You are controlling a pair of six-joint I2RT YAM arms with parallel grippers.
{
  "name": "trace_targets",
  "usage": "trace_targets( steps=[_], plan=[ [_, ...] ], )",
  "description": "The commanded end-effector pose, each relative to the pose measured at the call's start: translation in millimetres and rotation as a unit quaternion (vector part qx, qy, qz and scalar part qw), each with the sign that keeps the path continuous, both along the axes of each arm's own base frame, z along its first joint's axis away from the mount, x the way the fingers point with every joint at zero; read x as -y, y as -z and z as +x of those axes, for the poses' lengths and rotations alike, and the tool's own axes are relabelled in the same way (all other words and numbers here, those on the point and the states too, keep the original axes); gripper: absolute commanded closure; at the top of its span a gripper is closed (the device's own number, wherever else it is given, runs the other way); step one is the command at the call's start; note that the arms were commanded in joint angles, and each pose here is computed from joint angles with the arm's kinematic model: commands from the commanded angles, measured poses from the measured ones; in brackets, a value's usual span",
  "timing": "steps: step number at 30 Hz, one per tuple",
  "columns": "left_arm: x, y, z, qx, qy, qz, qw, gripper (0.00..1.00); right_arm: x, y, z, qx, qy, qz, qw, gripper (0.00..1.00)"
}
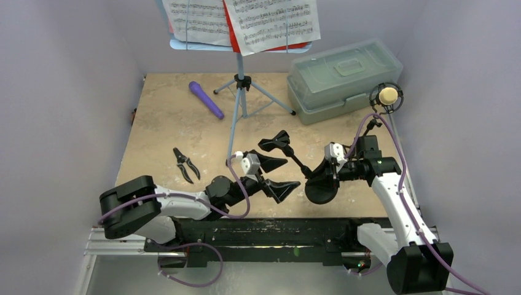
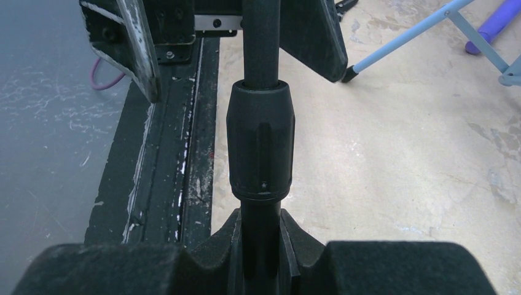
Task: Pack up the instrument practice props
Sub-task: Unscrew the knob on the microphone stand.
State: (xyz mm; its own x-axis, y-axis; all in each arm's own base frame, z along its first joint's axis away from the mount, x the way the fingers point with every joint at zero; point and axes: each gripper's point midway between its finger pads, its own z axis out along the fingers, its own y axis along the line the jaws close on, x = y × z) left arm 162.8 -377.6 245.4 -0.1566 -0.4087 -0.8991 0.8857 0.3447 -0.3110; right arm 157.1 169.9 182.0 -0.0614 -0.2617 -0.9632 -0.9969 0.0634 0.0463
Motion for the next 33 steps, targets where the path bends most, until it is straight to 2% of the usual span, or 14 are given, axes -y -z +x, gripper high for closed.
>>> trace_targets(
  steps=[1,8,16,23,26,31,33],
  plan=[
    [7.4,-34.9,-4.5,0.041,0.046,-0.06,0.996,0.06,-6.0,-20.2,-1.0,0.028,-0.02,0.033,0.999,1.0],
    [7.1,-46.0,-10.5,0.083,0.09,-0.123,0.985,0.17,-6.0,-20.9,-1.6,0.029,-0.02,0.033,0.999,1.0],
    [28.1,-42.1,-13.1,0.08,0.131,-0.128,0.98,0.18,-5.9,-21.0,-2.0,0.032,-0.021,0.032,0.999,1.0],
    [28.5,-51.1,-15.8,0.094,0.136,-0.134,0.977,0.21,-5.9,-21.2,-2.5,0.032,-0.022,0.032,0.999,1.0],
    [26.3,-56.2,-15.2,0.097,0.132,-0.14,0.977,0.25,-5.8,-21.2,-2.4,0.032,-0.022,0.033,0.999,1.0],
    [22.4,-67.8,-12.0,0.1,0.12,-0.155,0.976,0.38,-5.8,-21.3,-2.7,0.031,-0.022,0.033,0.999,1.0],
    [19.8,-72.6,-11.0,0.1,0.114,-0.161,0.975,0.39,-5.8,-21.2,-2.6,0.032,-0.022,0.033,0.999,1.0]
  ],
)
